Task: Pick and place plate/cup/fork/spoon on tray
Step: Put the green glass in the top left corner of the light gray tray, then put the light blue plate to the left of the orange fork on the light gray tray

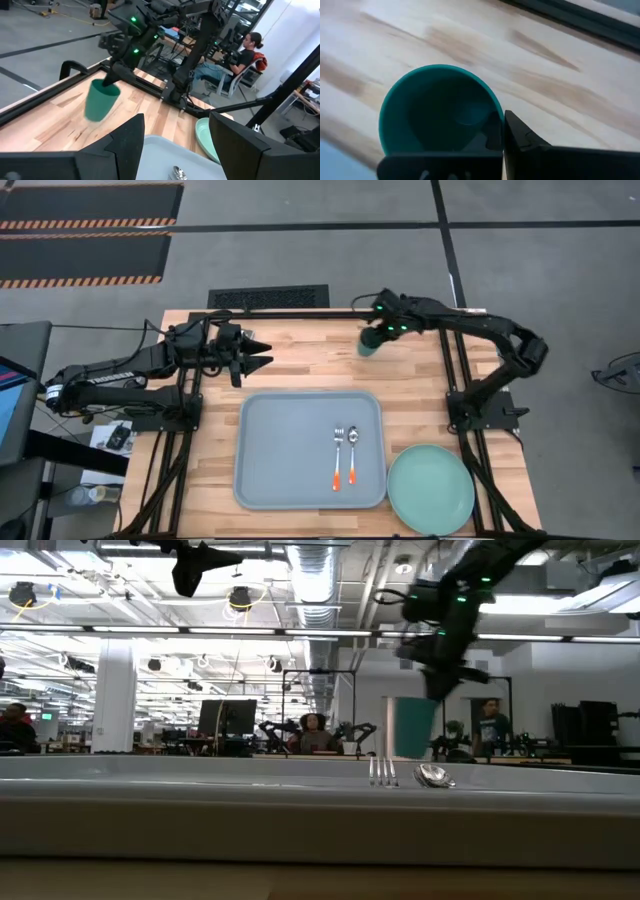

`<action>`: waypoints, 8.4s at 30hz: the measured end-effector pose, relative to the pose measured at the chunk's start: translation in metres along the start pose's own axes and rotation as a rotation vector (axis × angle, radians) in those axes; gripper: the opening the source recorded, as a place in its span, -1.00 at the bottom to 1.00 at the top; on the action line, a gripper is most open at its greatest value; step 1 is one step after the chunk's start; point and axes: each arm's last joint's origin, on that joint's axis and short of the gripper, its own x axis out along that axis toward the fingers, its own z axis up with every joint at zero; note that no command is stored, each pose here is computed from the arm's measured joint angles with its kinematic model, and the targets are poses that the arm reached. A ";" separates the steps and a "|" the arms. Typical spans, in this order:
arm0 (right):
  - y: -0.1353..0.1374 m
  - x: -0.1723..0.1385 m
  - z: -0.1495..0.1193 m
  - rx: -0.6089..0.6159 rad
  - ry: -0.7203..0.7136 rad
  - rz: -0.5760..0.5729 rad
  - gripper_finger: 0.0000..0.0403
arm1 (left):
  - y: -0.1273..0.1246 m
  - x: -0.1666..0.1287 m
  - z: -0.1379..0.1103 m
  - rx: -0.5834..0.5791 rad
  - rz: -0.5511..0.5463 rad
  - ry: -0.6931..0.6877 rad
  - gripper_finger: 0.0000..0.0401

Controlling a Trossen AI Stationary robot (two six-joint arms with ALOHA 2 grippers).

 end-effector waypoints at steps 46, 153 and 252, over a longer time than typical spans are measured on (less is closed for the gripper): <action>0.173 0.076 0.041 -0.436 0.152 0.227 -0.31 | 0.000 -0.032 -0.007 -0.035 0.090 0.051 0.05; 0.092 -0.206 -0.011 -0.447 -0.154 0.080 -0.14 | 0.030 -0.006 -0.104 -0.102 0.496 0.724 -1.00; 0.088 -0.205 -0.014 -0.464 -0.107 0.056 -0.14 | 0.025 -0.010 -0.100 -0.073 0.527 0.728 -0.32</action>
